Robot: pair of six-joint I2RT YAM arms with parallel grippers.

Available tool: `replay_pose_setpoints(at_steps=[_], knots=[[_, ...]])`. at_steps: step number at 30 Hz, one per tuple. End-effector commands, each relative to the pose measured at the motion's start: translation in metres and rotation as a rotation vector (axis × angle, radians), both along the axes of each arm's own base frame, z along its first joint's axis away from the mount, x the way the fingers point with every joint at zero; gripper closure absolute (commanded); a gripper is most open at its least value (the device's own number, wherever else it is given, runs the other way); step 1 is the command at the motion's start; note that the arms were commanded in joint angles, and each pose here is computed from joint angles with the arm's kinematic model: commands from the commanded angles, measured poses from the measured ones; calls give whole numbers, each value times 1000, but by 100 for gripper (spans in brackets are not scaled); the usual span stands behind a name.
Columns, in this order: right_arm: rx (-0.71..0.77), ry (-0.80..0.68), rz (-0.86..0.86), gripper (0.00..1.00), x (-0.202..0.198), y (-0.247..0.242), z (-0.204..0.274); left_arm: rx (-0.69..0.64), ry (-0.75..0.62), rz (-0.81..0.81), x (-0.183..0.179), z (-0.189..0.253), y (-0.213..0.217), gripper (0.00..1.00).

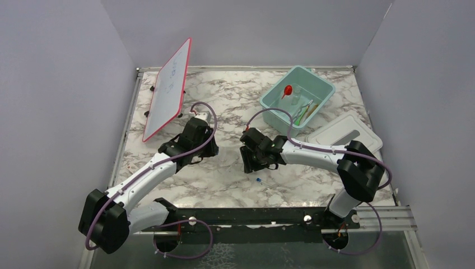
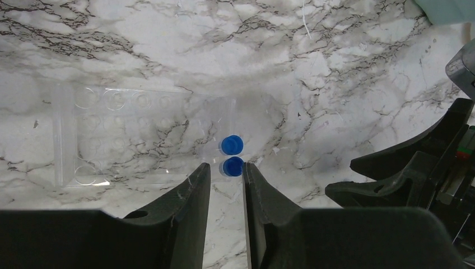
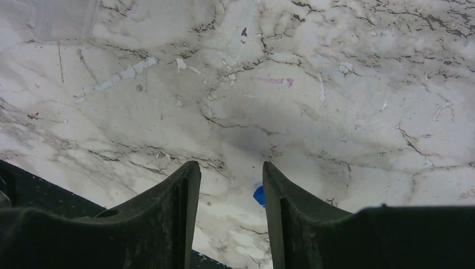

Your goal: Organize the chemistry lab equipment

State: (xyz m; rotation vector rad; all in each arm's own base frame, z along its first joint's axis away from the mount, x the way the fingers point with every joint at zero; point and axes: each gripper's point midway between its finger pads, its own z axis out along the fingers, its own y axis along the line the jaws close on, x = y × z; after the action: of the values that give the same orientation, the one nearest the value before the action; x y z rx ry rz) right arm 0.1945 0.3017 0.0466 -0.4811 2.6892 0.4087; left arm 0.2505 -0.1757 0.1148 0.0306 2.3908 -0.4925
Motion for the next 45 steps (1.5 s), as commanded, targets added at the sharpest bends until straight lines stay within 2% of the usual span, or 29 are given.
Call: replay_pose_setpoints(at_steps=[1, 6, 16, 24, 30, 36, 41, 45], knots=[[28, -13, -3, 51, 5, 9, 5, 14, -4, 1, 0, -8, 3, 71], [27, -10, -4, 51, 5, 9, 4, 22, 16, -1, -6, -12, 6, 74], [26, -18, 2, 52, 7, 11, 4, 17, 61, 31, -32, -16, 21, 74], [27, -31, 12, 52, 11, 14, 7, -3, 59, 45, -35, -12, 22, 74], [109, -96, 3, 52, 24, 31, 36, -13, -39, 64, -18, 24, 22, 70], [222, -179, 32, 54, 55, 78, 72, 6, -133, 110, 0, 55, 28, 69], [180, -268, -63, 66, 95, 95, 81, 10, -199, 165, 8, 79, 37, 68], [159, -289, -66, 68, 115, 108, 80, 17, -248, 213, 12, 100, 46, 67]])
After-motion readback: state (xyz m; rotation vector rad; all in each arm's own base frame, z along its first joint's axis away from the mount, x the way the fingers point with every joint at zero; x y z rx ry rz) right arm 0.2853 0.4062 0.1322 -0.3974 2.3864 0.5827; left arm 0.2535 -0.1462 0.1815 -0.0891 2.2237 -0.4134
